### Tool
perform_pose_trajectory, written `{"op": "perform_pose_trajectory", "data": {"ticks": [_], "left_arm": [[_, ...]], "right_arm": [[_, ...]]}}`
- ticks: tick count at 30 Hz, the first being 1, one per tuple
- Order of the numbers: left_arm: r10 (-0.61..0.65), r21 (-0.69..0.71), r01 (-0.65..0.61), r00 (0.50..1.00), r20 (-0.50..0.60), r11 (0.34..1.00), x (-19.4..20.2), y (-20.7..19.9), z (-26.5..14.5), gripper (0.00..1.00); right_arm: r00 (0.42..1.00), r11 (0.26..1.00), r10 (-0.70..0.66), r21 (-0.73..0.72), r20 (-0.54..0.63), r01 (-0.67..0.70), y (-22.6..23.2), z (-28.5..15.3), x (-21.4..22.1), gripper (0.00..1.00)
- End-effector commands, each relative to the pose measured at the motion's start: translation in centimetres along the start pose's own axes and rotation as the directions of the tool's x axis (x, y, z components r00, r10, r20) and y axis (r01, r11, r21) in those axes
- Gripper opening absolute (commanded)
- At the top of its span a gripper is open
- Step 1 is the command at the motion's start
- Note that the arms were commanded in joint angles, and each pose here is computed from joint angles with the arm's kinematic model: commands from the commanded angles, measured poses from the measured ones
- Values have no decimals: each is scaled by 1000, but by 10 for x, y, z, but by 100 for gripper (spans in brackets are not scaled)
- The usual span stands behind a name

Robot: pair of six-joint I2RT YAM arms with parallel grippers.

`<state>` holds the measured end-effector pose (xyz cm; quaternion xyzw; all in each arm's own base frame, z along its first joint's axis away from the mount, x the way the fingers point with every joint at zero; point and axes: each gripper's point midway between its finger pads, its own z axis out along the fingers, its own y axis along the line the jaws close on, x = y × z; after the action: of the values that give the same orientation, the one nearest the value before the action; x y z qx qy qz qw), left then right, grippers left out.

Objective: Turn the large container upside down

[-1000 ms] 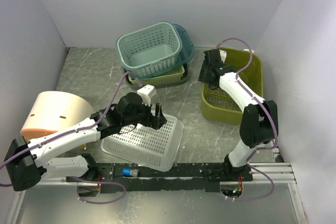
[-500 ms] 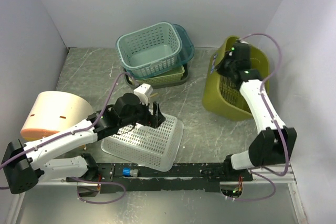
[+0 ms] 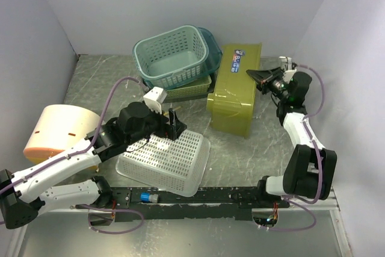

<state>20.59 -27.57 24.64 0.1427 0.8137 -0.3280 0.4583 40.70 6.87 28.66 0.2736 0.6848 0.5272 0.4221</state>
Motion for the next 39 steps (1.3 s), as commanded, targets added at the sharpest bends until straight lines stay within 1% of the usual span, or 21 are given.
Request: {"op": "perform_pose_trajectory", "data": {"ticks": [1,4,7,9,11,14,18,21,23,25,26,27,30,33,34,37,39], "left_arm": [[29,1,-29,999,28,1000,-13,-4,-4,96],[26,17,-26,999,28,1000,-10,-6,-1,96],[22,45,-23,1000,9,999,-5,-10,3,96],[24,48,-24,1000,1,999,-2,-11,5,96],[27,50,-27,1000,-1,998,-2,-11,6,96],[34,57,-34,999,-1,998,-2,-13,7,96],[35,70,-35,999,0,997,-1,-15,11,96],[38,81,-36,999,-16,996,2,-17,14,96],[42,87,-39,999,-28,995,4,-18,16,96],[43,90,-40,998,-34,995,6,-19,17,96],[46,91,-42,998,-40,995,7,-19,18,96],[48,95,-44,998,-44,995,8,-19,18,96],[45,98,-41,998,-42,994,10,-19,19,96],[46,111,-41,998,-42,993,11,-20,19,96],[48,109,-43,998,-45,993,12,-20,19,96],[52,106,-46,997,-51,993,11,-20,19,96],[50,112,-44,997,-55,993,13,-21,19,96]], "right_arm": [[992,958,102,-260,-69,-117,35,-22,7,0],[975,937,193,-275,-110,-217,16,-31,14,0],[953,912,282,-276,-113,-303,-6,-43,15,0],[939,901,332,-265,-85,-343,-23,-54,9,0],[934,906,354,-230,-46,-355,-43,-65,0,0],[917,911,399,-118,4,-396,-79,-73,-5,0],[911,913,405,25,77,-408,-116,-83,-8,18],[914,913,386,93,127,-398,-131,-91,-11,33],[917,911,366,140,157,-388,-138,-95,-13,40],[921,909,349,175,175,-377,-143,-97,-14,42],[922,906,344,195,179,-376,-146,-97,-14,47],[919,897,350,216,181,-384,-151,-98,-14,49],[911,876,366,260,190,-406,-163,-100,-10,58],[915,875,343,282,210,-393,-165,-103,-11,70],[920,876,327,295,216,-381,-165,-104,-12,72],[937,886,271,322,222,-333,-163,-106,-17,74],[941,883,264,341,212,-324,-163,-107,-18,74]]}}
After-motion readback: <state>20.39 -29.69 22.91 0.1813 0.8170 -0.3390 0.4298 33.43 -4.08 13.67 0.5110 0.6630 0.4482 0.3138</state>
